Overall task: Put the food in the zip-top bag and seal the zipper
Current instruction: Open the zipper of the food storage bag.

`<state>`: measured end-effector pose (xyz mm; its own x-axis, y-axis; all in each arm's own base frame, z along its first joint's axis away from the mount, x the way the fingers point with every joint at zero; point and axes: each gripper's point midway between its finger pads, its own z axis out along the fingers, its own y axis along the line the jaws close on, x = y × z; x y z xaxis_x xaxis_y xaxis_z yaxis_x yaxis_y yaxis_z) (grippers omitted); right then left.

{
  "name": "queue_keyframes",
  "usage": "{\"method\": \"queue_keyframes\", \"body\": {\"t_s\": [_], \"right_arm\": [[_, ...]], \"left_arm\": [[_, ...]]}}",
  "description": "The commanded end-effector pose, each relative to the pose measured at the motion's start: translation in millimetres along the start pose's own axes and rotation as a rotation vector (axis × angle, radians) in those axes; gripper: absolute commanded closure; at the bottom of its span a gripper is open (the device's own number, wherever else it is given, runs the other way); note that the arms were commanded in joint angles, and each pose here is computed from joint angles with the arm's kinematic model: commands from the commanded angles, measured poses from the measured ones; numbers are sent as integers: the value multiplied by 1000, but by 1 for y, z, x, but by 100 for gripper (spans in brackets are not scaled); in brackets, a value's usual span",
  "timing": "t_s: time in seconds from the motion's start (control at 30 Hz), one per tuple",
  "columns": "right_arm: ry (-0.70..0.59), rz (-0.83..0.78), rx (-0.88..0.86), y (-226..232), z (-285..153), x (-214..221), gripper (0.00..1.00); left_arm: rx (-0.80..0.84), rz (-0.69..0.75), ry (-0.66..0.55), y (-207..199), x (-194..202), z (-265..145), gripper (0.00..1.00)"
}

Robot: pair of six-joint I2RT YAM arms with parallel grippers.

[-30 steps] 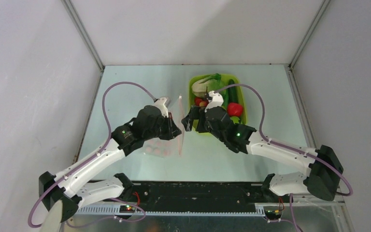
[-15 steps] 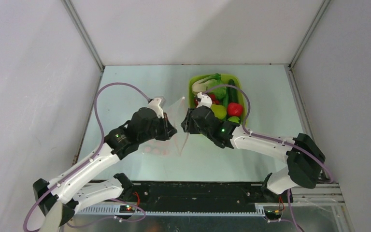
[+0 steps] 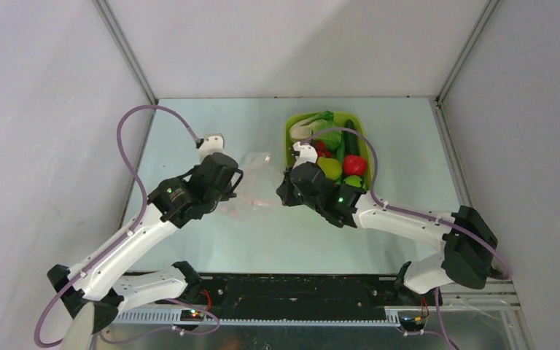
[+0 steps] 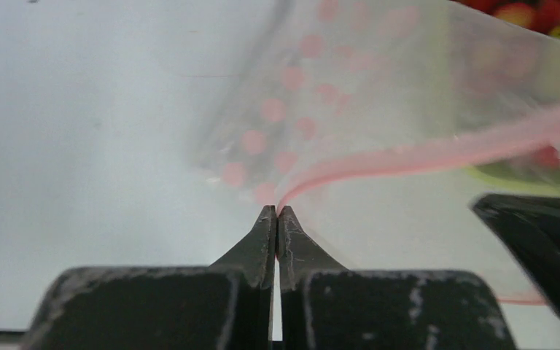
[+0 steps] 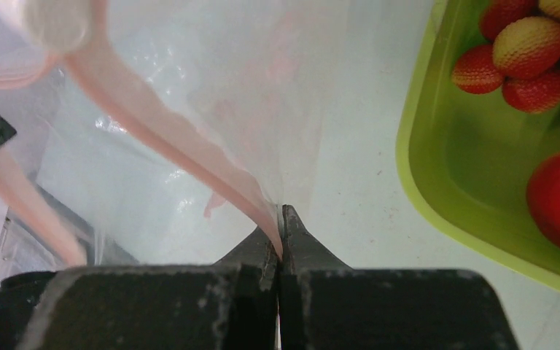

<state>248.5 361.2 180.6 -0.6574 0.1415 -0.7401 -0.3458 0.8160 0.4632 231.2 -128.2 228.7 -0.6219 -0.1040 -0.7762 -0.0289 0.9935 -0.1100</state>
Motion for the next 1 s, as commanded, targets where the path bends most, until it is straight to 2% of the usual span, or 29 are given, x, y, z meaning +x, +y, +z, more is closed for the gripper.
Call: {"method": "queue_keyframes", "body": {"t_s": [0.0, 0.13, 0.23, 0.3, 0.33, 0.4, 0.43, 0.5, 0.53, 0.63, 0.7, 0.87, 0.93, 0.97], "right_arm": [[-56, -97, 53, -11, -28, -29, 100], [-47, -146, 17, -10, -42, -34, 100], [-47, -179, -95, 15, -44, -34, 100], [-31, -186, -164, 30, -40, -28, 100], [-25, -180, -181, 35, -38, -26, 100], [-17, -179, -211, 44, -38, -25, 100], [-17, -183, -216, 46, -38, -25, 100], [-22, -201, -229, 51, -38, -25, 100], [-25, -213, -234, 52, -39, -25, 100], [-37, -214, -240, 55, -40, -27, 100], [-39, -209, -242, 56, -42, -28, 100], [-40, -204, -271, 62, -49, -29, 100], [-47, -200, -272, 62, -53, -32, 100], [-53, -196, -272, 62, -55, -34, 100]], "left_arm": [[-267, 40, -70, 53, -17, -16, 100], [-274, 34, -100, 55, -26, -21, 100], [-124, 52, -47, 26, -19, -13, 96], [25, 66, 1, -3, -7, -6, 87], [118, 72, 28, -22, -1, -4, 77], [194, 66, 44, -36, 5, -2, 67], [208, 63, 43, -39, 5, -2, 64], [225, 57, 38, -43, 5, 0, 49], [240, 56, 36, -47, 4, 0, 46], [282, 71, 57, -59, 7, 4, 18], [297, 82, 78, -65, 12, 9, 13], [224, 115, 120, -58, 24, 26, 13], [204, 123, 129, -56, 28, 30, 20], [187, 127, 128, -53, 27, 31, 28]]}}
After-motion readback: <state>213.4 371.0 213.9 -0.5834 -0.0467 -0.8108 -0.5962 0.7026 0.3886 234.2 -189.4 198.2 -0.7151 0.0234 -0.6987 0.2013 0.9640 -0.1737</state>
